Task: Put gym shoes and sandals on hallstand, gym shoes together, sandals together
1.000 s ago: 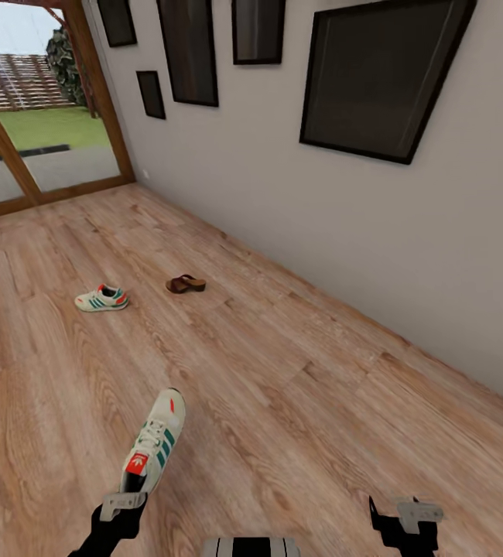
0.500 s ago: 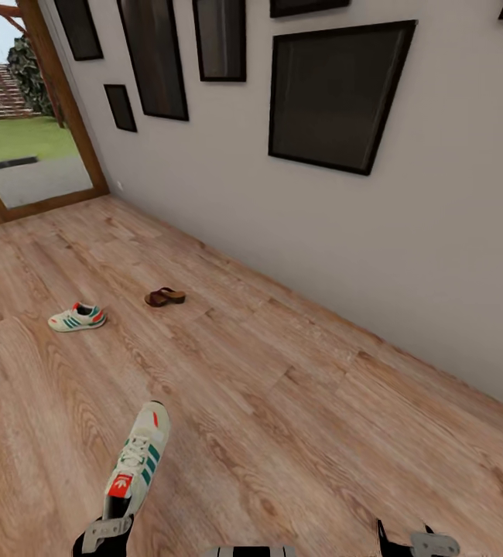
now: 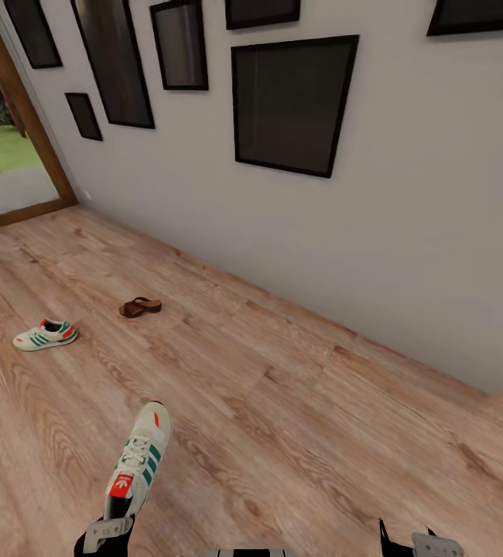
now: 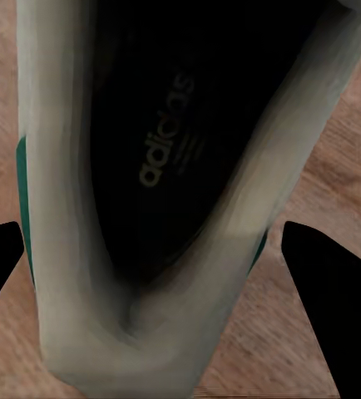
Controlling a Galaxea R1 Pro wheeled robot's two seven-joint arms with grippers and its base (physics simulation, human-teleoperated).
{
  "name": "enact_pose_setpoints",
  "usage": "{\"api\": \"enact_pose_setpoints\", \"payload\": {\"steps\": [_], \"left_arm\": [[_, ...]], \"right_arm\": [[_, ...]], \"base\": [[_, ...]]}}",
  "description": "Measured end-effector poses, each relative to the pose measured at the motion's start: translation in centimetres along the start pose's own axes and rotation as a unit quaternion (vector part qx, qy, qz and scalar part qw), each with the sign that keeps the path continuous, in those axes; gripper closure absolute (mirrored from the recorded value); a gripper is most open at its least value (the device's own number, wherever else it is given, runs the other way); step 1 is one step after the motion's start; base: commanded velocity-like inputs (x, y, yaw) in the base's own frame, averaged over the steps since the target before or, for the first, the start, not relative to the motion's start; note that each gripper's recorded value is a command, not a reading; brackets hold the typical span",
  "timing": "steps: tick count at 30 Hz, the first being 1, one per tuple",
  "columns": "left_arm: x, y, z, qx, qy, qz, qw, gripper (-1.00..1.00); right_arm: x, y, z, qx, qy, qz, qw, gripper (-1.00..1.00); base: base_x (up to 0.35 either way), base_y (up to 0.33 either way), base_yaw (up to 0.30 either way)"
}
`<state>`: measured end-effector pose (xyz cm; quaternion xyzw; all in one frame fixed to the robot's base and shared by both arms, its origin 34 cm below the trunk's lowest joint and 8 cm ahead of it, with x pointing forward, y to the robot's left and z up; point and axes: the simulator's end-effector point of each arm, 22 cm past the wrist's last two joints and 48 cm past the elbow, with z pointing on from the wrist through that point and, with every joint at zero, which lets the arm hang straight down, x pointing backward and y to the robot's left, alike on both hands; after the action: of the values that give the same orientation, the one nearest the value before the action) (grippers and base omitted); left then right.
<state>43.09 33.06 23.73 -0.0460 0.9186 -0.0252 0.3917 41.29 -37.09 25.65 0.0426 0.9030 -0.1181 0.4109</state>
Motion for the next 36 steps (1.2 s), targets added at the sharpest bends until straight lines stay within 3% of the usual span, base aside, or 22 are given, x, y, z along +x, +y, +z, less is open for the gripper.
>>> {"api": "enact_pose_setpoints", "payload": {"steps": [24,36], "left_arm": [[-0.16,-0.14,-0.03,0.001,-0.002,0.001,1.0000,1.00],[-0.13,-0.04,-0.08,0.000,-0.002,0.001,1.0000,1.00]], "right_arm": [[-0.25,0.12,-0.01,0.000,-0.003,0.002,1.0000,-1.00],[-0.25,0.12,-0.02,0.000,-0.003,0.002,1.0000,-1.00]], "base": [[-0.124,-0.246,-0.291],[-0.046,-0.049,-0.300]]}}
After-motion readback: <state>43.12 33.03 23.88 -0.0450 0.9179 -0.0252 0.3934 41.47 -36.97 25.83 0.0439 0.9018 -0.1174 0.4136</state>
